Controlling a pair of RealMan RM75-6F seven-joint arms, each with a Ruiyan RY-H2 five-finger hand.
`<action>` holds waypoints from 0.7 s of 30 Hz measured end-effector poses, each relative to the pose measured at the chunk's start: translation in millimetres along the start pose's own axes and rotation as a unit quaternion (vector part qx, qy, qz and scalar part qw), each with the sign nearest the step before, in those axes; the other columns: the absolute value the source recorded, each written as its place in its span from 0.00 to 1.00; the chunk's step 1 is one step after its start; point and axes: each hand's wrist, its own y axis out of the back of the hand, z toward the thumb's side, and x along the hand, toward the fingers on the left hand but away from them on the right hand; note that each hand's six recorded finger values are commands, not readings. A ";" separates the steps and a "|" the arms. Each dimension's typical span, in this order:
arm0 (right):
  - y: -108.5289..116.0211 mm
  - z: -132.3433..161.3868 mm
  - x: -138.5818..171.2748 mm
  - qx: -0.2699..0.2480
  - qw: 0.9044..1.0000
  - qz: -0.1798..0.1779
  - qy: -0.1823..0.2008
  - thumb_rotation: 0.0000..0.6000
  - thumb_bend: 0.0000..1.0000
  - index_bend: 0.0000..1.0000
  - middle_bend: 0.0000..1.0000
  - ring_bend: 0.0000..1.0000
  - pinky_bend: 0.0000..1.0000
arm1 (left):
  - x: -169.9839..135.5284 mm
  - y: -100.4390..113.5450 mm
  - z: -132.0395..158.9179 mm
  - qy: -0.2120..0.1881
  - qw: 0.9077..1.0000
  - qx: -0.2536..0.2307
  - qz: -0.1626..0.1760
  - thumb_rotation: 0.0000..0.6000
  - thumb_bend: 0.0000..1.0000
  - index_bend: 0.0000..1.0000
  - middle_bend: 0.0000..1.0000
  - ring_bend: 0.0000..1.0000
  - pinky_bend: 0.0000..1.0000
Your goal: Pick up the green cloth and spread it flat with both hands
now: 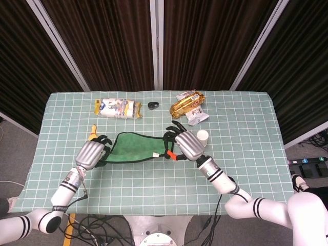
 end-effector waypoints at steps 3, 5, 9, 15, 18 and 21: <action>-10.4 2.8 7.6 0.012 1.000 0.009 0.011 1.00 0.43 0.85 0.37 0.16 0.01 | -2.1 -9.6 4.7 -0.006 1.000 0.014 -0.023 1.00 0.37 0.57 0.32 0.18 0.31; -16.0 4.5 12.2 0.026 0.999 0.012 0.019 1.00 0.43 0.85 0.37 0.16 0.01 | -3.7 -16.2 8.1 -0.011 0.999 0.024 -0.039 1.00 0.35 0.52 0.31 0.18 0.31; -28.2 6.1 21.7 0.046 0.998 0.024 0.031 1.00 0.43 0.85 0.37 0.16 0.01 | -7.0 -26.3 15.9 -0.019 0.997 0.039 -0.066 1.00 0.31 0.48 0.29 0.18 0.31; -44.6 5.8 36.2 0.079 0.995 0.040 0.049 1.00 0.43 0.85 0.37 0.16 0.01 | -10.8 -36.0 26.4 -0.031 0.994 0.050 -0.093 1.00 0.19 0.32 0.26 0.17 0.31; -48.9 5.6 41.1 0.089 0.994 0.043 0.054 1.00 0.43 0.85 0.37 0.15 0.01 | -12.1 -36.7 29.9 -0.034 0.993 0.048 -0.098 0.93 0.09 0.25 0.22 0.15 0.31; -52.3 5.8 45.0 0.091 0.993 0.045 0.056 1.00 0.43 0.85 0.37 0.15 0.01 | -13.5 -35.8 31.9 -0.036 0.993 0.042 -0.102 0.77 0.02 0.21 0.17 0.12 0.29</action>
